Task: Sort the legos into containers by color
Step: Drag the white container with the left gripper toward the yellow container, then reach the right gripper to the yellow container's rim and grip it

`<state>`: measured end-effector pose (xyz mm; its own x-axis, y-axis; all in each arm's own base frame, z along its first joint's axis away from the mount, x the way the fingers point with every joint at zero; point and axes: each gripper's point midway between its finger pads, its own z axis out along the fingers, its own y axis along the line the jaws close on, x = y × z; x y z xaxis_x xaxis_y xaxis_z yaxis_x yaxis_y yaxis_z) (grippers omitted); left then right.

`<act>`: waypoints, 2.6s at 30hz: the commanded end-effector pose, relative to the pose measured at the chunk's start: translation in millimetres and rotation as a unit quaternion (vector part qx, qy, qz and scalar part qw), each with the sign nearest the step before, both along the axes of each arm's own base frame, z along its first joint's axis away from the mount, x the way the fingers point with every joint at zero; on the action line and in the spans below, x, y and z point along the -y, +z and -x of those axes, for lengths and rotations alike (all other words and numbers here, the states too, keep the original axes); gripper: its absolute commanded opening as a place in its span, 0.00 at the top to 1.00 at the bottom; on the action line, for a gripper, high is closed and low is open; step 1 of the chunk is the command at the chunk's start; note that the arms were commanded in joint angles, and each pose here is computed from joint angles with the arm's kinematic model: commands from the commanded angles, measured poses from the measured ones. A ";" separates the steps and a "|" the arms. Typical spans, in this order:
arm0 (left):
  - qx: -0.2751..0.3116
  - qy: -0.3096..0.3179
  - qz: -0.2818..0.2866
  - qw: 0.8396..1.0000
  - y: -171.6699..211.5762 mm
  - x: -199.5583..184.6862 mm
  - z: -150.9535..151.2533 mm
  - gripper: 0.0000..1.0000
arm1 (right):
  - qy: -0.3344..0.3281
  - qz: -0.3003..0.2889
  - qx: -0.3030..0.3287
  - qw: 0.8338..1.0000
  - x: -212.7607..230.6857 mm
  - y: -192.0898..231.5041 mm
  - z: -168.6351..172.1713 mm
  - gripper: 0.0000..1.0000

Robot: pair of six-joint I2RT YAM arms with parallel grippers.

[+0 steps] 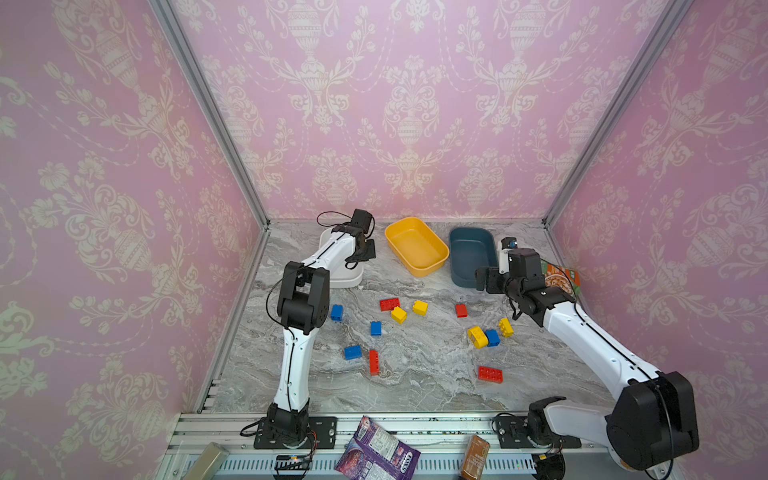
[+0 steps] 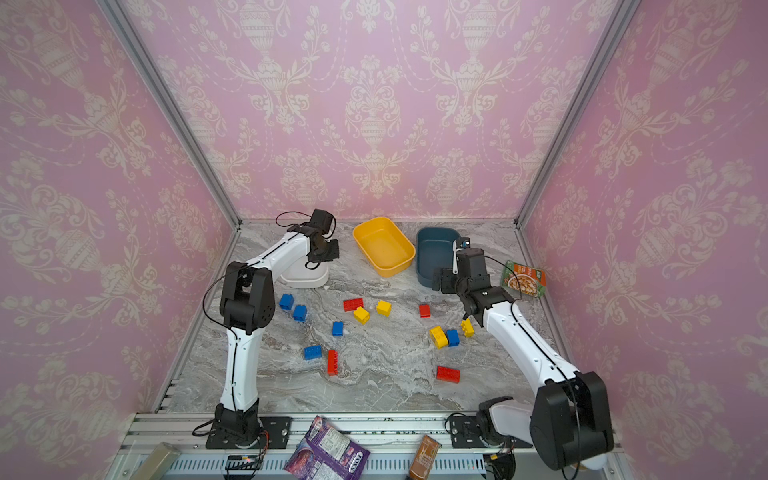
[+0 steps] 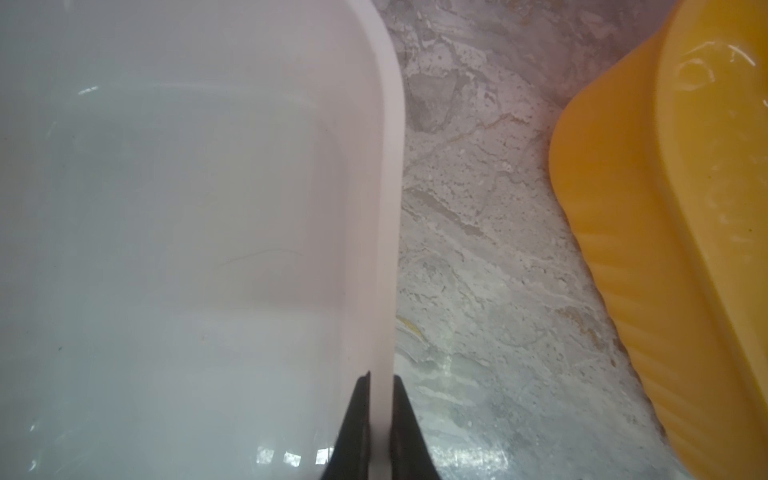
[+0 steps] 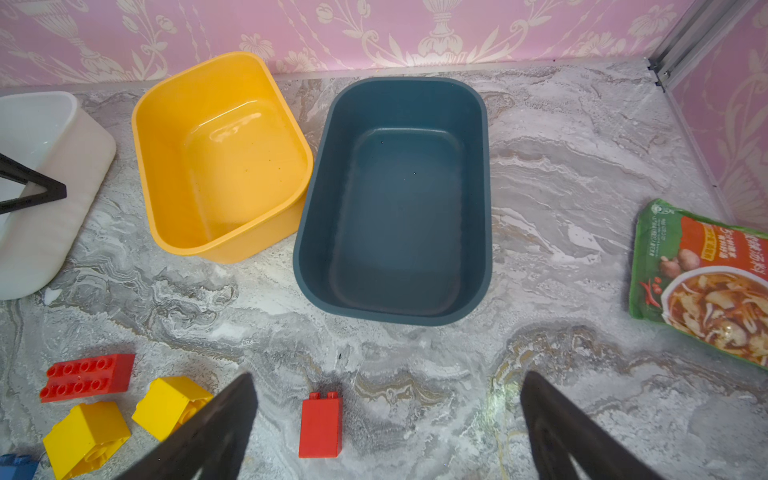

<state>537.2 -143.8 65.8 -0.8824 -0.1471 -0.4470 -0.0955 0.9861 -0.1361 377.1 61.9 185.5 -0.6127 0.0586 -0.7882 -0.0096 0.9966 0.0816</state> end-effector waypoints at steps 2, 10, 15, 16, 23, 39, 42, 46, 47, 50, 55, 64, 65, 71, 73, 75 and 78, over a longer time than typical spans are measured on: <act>-0.015 0.002 0.042 0.999 4.6 29.3 10.3 1.00 | 0.002 -0.014 0.005 1.000 -4.7 1.5 3.6 0.00; -0.026 -0.006 0.037 0.999 0.9 49.4 15.8 1.00 | 0.005 -0.016 0.006 1.000 -5.4 0.5 5.9 0.00; -0.032 -0.010 0.031 0.999 -2.7 55.5 17.9 1.00 | 0.006 -0.018 0.003 1.000 -6.1 -1.6 7.2 0.00; -0.035 -0.010 0.030 0.999 -4.3 55.8 19.1 1.00 | 0.006 -0.019 0.003 1.000 -6.2 -1.9 7.2 0.00; -0.037 -0.017 0.023 0.999 -6.1 61.0 23.5 0.90 | 0.011 -0.023 0.004 1.000 -8.6 -0.5 5.1 0.00; 0.024 -0.020 0.037 0.999 39.8 62.1 25.4 0.59 | 0.088 -0.050 -0.028 0.995 -55.2 0.8 -45.7 0.00; 0.054 -0.024 0.057 0.997 55.1 63.5 28.5 0.52 | 0.110 -0.054 -0.040 0.992 -70.4 3.5 -69.1 0.00; 0.093 -0.023 0.074 0.993 73.9 59.9 36.4 0.45 | 0.139 -0.055 -0.071 0.986 -87.4 -8.7 -96.2 0.00; 0.101 -0.022 0.076 0.992 77.8 57.5 39.0 0.42 | 0.145 -0.053 -0.079 0.985 -91.2 -12.5 -103.2 0.00; 0.121 -0.017 0.089 0.988 87.6 49.7 46.2 0.39 | 0.163 -0.048 -0.098 0.981 -101.2 -21.7 -125.6 0.00; 0.140 0.001 0.111 0.984 95.9 28.9 58.5 0.34 | 0.177 -0.033 -0.105 0.978 -110.8 -34.3 -158.8 0.07; 0.151 0.041 0.134 0.979 94.0 -12.2 79.4 0.28 | 0.186 -0.012 -0.123 0.975 -123.2 -58.8 -200.8 0.24; 0.149 0.044 0.134 0.979 92.2 -15.7 81.9 0.28 | 0.185 -0.010 -0.124 0.975 -123.1 -62.0 -204.2 0.25; 0.153 0.058 0.135 0.977 92.7 -30.9 89.3 0.27 | 0.185 0.002 -0.134 0.974 -125.0 -81.4 -217.2 0.28; 0.154 0.060 0.135 0.977 92.7 -33.6 90.7 0.27 | 0.187 0.000 -0.136 0.973 -127.1 -85.3 -218.9 0.28; 0.155 0.063 0.135 0.977 93.8 -36.2 90.9 0.27 | 0.187 0.000 -0.138 0.973 -127.8 -89.4 -220.7 0.28; 0.157 0.064 0.136 0.976 95.0 -37.6 89.8 0.27 | 0.187 0.001 -0.141 0.972 -128.7 -94.2 -221.4 0.29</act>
